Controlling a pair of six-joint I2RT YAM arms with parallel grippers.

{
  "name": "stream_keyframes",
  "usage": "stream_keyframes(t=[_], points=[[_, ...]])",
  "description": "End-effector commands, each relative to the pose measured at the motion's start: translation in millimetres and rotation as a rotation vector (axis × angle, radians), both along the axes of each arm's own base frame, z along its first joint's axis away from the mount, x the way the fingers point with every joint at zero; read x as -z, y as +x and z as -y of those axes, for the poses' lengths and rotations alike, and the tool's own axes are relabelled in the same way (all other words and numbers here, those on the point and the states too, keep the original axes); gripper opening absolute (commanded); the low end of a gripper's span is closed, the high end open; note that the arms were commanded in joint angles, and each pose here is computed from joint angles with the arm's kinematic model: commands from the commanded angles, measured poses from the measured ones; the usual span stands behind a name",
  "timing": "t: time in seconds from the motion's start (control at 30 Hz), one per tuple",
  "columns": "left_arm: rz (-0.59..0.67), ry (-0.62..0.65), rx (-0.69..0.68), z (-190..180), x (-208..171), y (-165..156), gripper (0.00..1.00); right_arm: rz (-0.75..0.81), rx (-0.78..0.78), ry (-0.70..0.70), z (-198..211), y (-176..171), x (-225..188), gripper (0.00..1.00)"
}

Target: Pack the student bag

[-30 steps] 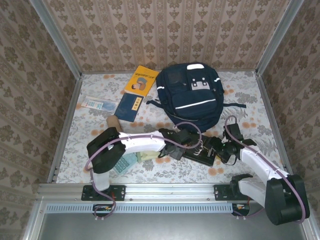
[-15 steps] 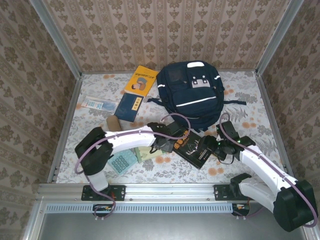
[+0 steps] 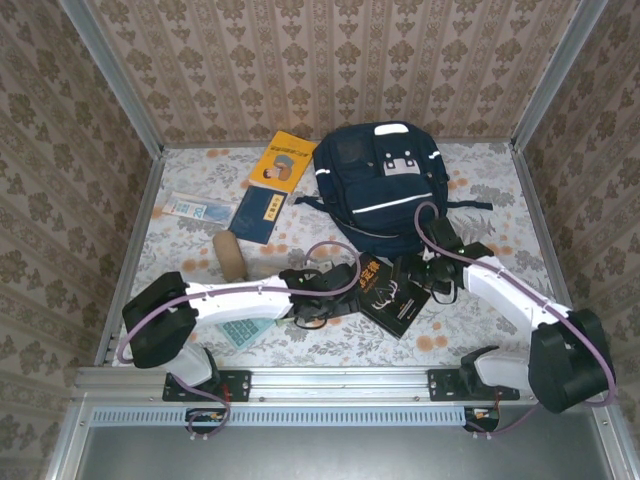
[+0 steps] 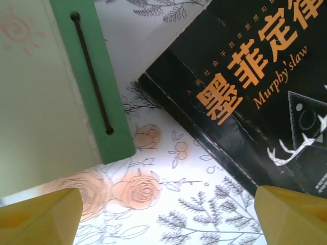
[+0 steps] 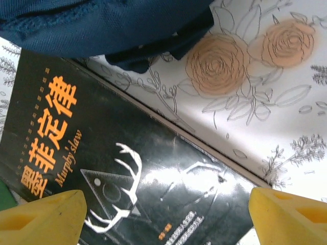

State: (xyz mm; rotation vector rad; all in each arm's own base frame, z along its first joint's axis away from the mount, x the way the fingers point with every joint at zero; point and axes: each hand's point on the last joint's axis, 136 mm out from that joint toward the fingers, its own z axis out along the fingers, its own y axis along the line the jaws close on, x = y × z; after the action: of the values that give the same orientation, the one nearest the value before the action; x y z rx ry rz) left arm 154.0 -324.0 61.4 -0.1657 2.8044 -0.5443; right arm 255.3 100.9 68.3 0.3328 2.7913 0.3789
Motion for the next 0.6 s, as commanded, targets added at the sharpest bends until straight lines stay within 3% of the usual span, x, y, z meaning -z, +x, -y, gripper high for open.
stream_keyframes(t=[0.0, 0.17, 0.27, 0.37, 0.57], points=[[-0.032, -0.221, -0.099, 40, -8, -1, 0.89, 0.008, -0.073, 0.012, -7, 10, 3, 0.84], [-0.035, -0.380, -0.110, 74, 4, -4, 0.87, -0.006, -0.117, 0.063, -19, 16, 15, 0.81], [-0.067, -0.421, -0.150, 80, 19, -5, 0.86, -0.039, -0.133, 0.093, -25, 13, 24, 0.72], [-0.109, -0.403, -0.185, 77, 35, -9, 0.84, -0.054, -0.143, 0.111, -28, 9, 28, 0.66], [-0.099, -0.380, -0.194, 74, 41, -7, 0.84, -0.081, -0.168, 0.185, -42, -4, 32, 0.42]])
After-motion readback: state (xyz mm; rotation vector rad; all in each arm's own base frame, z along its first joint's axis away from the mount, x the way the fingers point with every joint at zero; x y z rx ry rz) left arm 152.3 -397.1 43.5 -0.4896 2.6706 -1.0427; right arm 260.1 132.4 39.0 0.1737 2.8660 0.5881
